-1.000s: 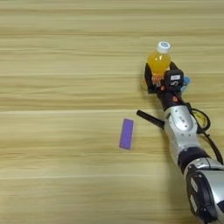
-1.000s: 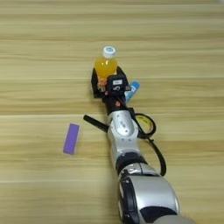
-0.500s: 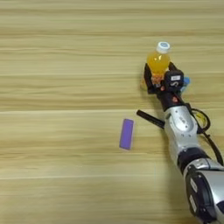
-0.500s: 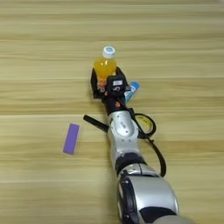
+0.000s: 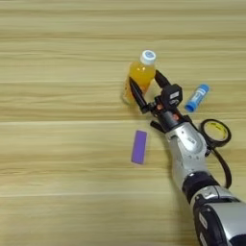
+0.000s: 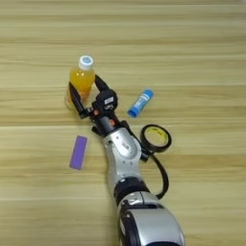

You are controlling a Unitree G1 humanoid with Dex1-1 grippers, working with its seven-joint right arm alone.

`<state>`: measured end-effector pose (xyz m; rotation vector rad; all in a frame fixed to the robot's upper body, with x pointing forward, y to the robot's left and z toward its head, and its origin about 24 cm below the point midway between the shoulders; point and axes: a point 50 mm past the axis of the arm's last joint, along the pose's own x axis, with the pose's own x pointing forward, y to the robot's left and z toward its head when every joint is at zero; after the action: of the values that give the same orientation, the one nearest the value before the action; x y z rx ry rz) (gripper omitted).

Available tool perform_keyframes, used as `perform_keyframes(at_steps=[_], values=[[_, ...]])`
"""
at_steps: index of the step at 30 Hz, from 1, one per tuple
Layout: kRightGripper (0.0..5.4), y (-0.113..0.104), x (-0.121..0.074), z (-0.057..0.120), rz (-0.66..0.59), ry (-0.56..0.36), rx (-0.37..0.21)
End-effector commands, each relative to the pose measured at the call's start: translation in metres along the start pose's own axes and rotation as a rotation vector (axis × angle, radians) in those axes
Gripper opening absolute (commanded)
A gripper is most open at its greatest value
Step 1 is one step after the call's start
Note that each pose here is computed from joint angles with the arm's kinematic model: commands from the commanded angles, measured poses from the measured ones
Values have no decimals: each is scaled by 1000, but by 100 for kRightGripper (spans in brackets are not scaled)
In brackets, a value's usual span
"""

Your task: Move the objects on the table

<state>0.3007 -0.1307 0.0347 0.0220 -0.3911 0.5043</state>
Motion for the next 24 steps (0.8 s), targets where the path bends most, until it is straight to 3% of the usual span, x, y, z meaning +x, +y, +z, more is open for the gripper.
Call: perform_keyframes(at_steps=[1, 10, 24], values=[[343, 18, 21, 20, 210, -105, -16], [341, 33, 14, 10, 351, -36, 2], [287, 36, 13, 7, 370, -5, 8]])
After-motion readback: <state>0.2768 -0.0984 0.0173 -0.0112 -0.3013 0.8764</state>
